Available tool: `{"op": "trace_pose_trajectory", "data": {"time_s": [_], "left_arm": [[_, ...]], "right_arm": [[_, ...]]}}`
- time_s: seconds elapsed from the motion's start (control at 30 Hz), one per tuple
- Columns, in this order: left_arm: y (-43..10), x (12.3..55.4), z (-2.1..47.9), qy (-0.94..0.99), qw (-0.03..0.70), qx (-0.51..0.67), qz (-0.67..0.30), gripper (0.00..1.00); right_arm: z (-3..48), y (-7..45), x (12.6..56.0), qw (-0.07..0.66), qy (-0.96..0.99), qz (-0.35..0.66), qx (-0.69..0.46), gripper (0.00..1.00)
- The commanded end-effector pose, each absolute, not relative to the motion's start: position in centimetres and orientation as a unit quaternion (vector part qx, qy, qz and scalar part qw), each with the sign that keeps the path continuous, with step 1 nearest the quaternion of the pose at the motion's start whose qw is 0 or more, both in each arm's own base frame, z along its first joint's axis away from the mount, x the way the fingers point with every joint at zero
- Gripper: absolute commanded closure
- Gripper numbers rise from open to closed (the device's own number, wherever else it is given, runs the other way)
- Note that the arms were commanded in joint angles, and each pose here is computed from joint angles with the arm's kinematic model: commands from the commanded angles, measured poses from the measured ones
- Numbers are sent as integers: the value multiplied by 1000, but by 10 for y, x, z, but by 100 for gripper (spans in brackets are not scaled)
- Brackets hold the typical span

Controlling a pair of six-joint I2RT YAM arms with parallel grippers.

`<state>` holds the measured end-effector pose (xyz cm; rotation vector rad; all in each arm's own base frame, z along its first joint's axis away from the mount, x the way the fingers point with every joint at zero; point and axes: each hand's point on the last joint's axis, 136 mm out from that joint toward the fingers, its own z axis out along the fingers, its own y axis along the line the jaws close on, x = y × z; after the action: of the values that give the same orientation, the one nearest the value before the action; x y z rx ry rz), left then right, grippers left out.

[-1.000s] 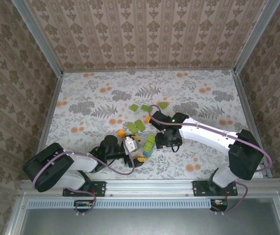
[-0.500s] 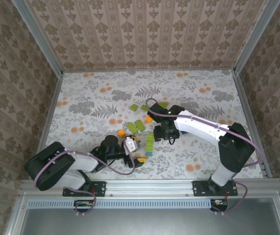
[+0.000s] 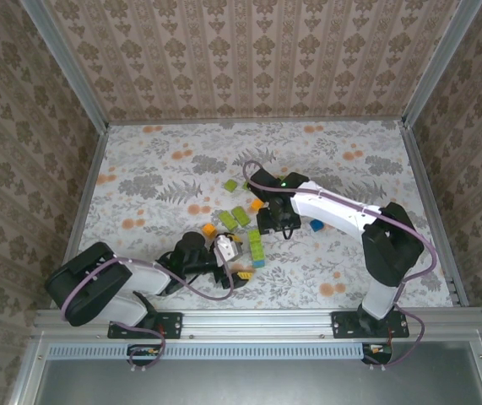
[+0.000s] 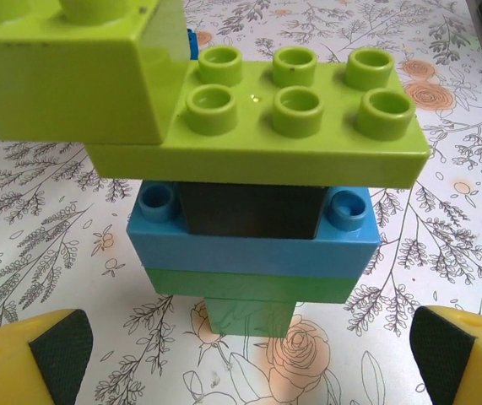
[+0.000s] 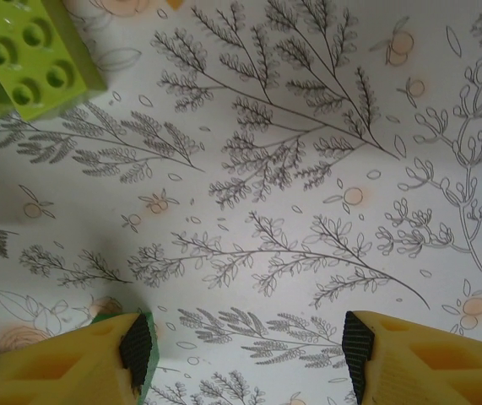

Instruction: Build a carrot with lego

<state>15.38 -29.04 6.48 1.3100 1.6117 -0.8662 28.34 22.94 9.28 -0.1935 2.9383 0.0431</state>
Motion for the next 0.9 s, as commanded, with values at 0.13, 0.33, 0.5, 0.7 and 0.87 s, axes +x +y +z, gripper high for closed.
{"op": "trace_pose_trajectory", "data": {"time_s": [0.13,0.33,0.5,0.7,0.87], "left_arm": [[-296,162,65,646,431,529,-342,0],[-297,164,64,650,428,528,-340,0],[-297,166,64,651,430,527,-337,0],[-296,169,63,656,429,521,-336,0],[-294,173,62,661,431,516,-334,0]], "right_arm": [[93,247,291,91,991,42,-93,35],[90,252,293,90,988,46,-113,35],[93,259,300,97,985,50,-135,35],[93,270,307,97,983,63,-144,35],[94,278,306,95,980,78,-155,35]]}}
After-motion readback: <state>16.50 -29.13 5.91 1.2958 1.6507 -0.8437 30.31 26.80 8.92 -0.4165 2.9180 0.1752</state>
